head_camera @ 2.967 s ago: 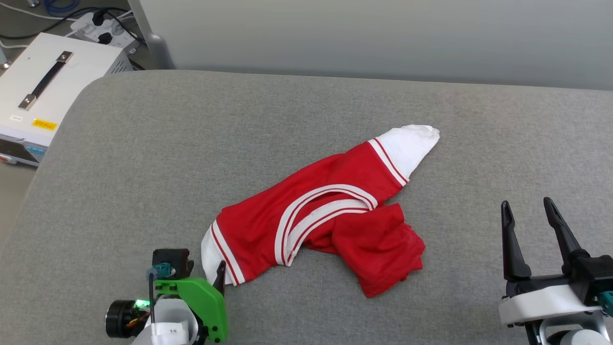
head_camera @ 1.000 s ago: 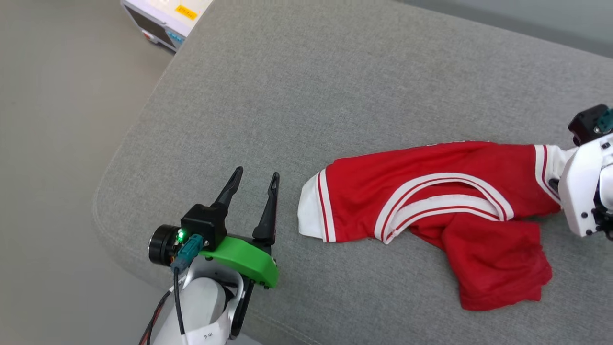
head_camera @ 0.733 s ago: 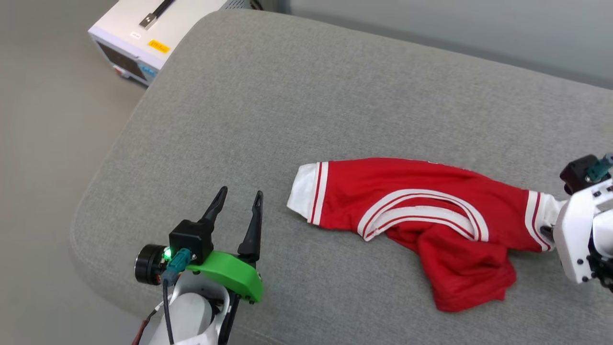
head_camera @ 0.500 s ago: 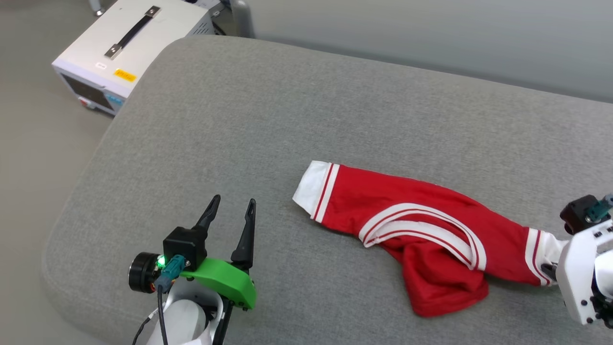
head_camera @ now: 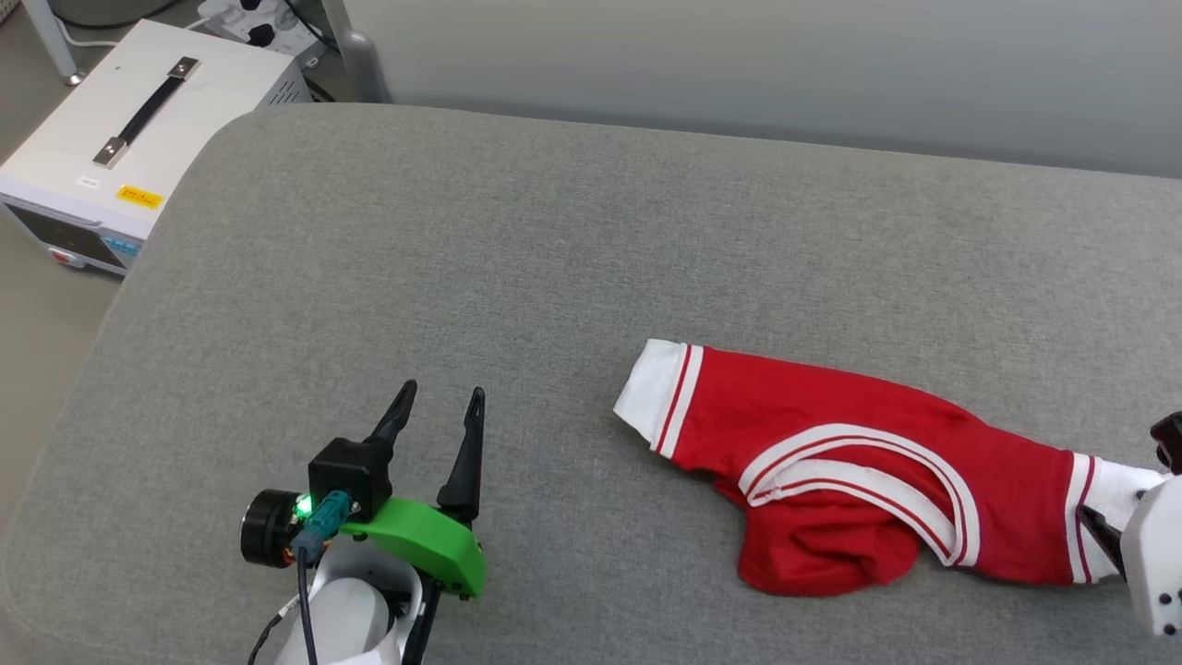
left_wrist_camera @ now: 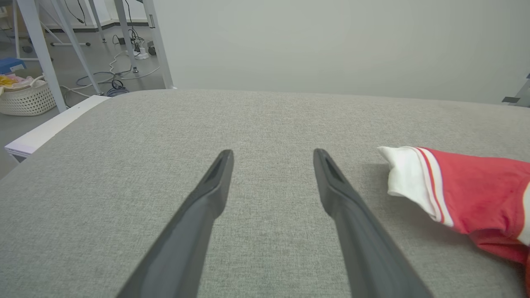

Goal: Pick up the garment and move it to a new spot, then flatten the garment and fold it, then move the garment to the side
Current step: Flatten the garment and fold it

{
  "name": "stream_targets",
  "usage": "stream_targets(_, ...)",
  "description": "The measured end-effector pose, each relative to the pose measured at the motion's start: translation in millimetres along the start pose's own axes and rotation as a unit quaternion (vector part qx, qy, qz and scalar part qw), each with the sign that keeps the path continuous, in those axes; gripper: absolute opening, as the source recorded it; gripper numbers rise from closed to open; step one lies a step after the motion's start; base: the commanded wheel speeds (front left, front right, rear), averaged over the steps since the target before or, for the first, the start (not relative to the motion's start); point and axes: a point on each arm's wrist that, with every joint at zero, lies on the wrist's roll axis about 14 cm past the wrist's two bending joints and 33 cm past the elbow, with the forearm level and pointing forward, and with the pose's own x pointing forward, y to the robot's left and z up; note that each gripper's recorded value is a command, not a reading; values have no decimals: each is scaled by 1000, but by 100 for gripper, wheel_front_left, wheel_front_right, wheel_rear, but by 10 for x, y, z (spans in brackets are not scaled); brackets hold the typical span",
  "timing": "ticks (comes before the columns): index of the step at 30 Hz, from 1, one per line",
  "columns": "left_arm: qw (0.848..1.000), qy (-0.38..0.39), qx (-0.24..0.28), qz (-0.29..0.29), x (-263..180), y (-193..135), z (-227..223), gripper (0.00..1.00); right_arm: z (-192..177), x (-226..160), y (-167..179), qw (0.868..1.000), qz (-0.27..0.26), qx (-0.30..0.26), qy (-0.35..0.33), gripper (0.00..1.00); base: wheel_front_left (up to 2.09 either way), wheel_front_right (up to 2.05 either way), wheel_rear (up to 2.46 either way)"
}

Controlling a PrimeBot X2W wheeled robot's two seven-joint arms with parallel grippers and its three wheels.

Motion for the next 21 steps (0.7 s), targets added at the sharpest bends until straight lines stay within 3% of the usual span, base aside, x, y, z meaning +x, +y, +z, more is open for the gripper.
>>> stream_targets(5, 1000, 5, -9, -14, 38, -78, -35, 100, 448, -113, -48, 991, -12, 30, -127, 100, 0, 0, 0)
stream_targets(10, 999, 5, -24, -31, 70, -193, -38, 100, 885, -427, -147, 959, -36, 69, -272, 100, 0, 0, 0)
stream_targets(11, 998, 11, -34, -42, 82, -265, -60, 100, 940, -562, -143, 944, -47, 82, -317, 100, 0, 0, 0)
stream_targets(16, 994, 50, -58, -75, 131, -486, -174, 100, 912, -791, -71, 918, -69, 106, -375, 100, 0, 0, 0)
stream_targets(21, 981, 133, -67, -125, 274, -785, -316, 100, 844, -895, 16, 913, -78, 113, -384, 100, 0, 0, 0)
